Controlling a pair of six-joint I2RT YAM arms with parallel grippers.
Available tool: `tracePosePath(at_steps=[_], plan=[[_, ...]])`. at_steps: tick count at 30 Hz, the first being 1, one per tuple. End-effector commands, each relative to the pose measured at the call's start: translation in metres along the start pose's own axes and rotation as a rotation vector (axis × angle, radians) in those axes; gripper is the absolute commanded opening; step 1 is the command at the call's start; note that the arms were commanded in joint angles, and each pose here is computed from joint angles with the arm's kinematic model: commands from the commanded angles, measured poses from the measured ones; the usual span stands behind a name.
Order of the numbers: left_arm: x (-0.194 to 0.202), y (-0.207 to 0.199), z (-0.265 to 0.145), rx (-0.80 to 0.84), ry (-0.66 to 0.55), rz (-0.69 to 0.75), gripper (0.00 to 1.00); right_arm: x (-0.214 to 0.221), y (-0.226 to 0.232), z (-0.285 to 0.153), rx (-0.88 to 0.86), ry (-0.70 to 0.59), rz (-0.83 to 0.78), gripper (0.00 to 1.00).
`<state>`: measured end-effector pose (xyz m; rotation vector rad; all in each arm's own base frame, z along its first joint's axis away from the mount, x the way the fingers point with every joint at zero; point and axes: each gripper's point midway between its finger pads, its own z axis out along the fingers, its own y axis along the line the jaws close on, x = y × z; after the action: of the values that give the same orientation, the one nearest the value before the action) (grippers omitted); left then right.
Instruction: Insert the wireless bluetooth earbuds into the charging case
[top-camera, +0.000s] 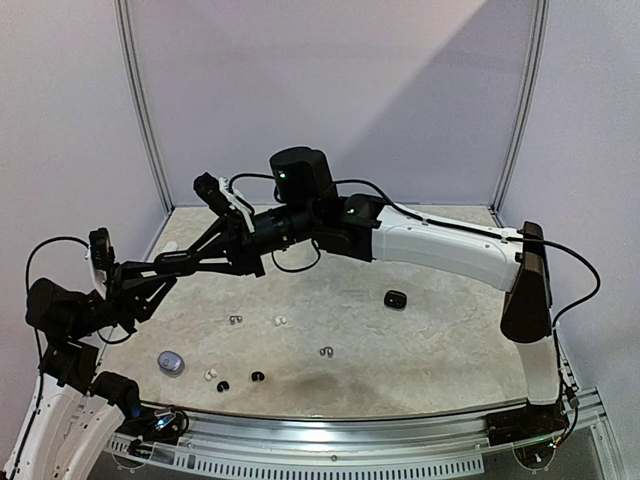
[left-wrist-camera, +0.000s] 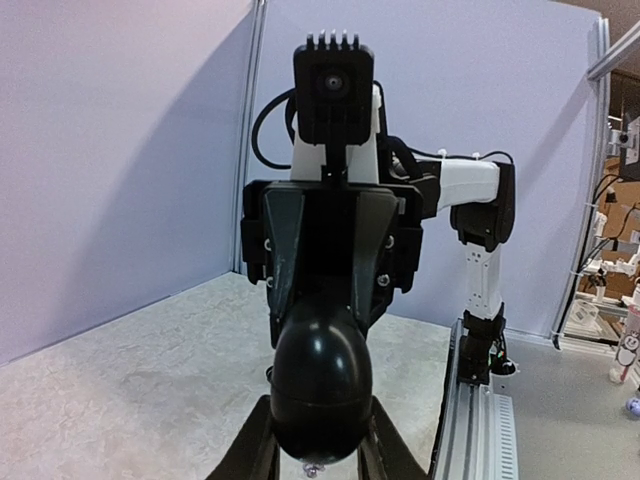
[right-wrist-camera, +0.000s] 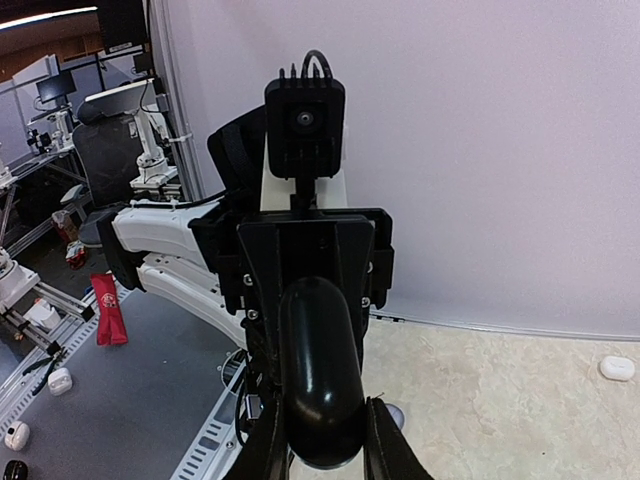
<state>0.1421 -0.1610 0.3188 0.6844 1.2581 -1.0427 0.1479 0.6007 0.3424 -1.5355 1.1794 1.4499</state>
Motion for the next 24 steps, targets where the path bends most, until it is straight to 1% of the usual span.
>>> tracePosePath(at_steps=[1,4,6,8,12,24], plan=[[-0.002,0.004,0.001,-0.014,-0.006,-0.005,0.0,-0.006,0.004,-0.002,0.018,-0.006,-0.045,0.16],[0.002,0.002,-0.001,-0.017,0.018,0.093,0.0,-0.002,0.001,0.001,0.046,0.01,-0.061,0.37],[0.002,0.003,-0.002,-0.033,0.029,0.148,0.0,0.0,0.002,0.004,0.052,0.017,-0.076,0.43],[0.0,0.003,-0.001,-0.035,0.027,0.158,0.0,0.002,0.0,0.005,0.057,0.023,-0.082,0.46],[0.004,-0.001,-0.001,-0.012,0.042,0.156,0.0,0.006,-0.005,0.007,0.08,0.031,-0.079,0.47],[0.01,-0.011,-0.002,0.038,0.079,0.224,0.0,0.014,-0.028,0.007,0.196,0.075,-0.073,0.44]])
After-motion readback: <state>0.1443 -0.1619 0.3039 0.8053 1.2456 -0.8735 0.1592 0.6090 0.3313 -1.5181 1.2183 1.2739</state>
